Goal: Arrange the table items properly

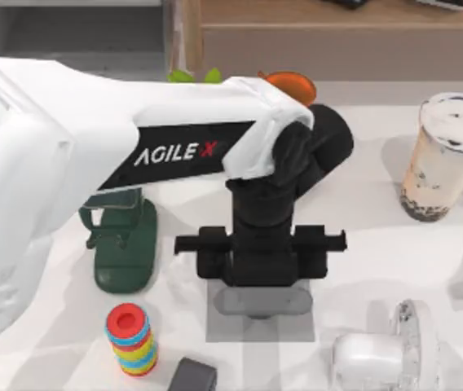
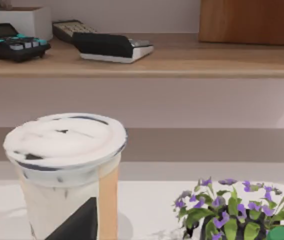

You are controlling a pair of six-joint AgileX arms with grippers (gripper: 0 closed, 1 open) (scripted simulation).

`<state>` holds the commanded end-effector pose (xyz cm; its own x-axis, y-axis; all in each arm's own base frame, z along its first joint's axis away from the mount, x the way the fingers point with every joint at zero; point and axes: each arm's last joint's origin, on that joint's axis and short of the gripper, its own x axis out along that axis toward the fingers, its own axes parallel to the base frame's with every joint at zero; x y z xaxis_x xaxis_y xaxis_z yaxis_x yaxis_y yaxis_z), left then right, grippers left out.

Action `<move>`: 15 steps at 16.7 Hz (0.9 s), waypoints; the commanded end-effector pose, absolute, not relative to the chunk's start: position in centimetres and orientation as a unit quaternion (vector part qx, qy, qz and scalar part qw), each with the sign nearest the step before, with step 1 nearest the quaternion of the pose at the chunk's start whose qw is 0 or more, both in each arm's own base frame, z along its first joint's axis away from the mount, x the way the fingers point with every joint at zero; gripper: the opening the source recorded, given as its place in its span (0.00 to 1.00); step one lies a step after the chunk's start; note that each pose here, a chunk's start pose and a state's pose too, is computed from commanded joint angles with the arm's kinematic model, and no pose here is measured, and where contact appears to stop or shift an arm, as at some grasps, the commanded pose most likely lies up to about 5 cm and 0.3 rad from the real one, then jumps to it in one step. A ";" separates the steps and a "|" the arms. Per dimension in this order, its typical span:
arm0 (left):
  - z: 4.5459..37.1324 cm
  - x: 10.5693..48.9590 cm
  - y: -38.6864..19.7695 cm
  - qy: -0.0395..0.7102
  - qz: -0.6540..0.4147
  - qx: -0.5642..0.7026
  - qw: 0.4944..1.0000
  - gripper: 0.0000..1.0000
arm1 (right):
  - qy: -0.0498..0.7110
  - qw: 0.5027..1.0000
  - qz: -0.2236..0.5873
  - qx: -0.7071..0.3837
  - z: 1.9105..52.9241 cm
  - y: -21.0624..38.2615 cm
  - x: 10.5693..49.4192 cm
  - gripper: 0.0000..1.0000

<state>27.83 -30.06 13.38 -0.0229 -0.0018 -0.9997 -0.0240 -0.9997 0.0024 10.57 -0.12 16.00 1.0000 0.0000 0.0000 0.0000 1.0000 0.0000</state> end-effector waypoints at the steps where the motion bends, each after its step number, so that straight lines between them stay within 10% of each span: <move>1: 13.4 27.8 -30.1 0.009 0.715 -0.699 0.008 0.30 | 0.000 1.000 0.000 0.000 16.0 -0.1 10.6 1.00; 10: 13.4 27.8 -30.1 0.009 0.715 -0.699 0.008 0.98 | 0.000 1.000 0.000 0.000 16.0 -0.1 10.6 1.00; 15: 13.4 27.8 -30.1 0.009 0.715 -0.699 0.008 1.00 | 0.000 1.000 0.000 0.000 16.0 -0.1 10.6 1.00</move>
<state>27.83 -30.06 13.38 -0.0229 -0.0018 -0.9997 -0.0240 -0.9997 0.0024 10.57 -0.12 16.00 1.0000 0.0000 0.0000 0.0000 1.0000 0.0000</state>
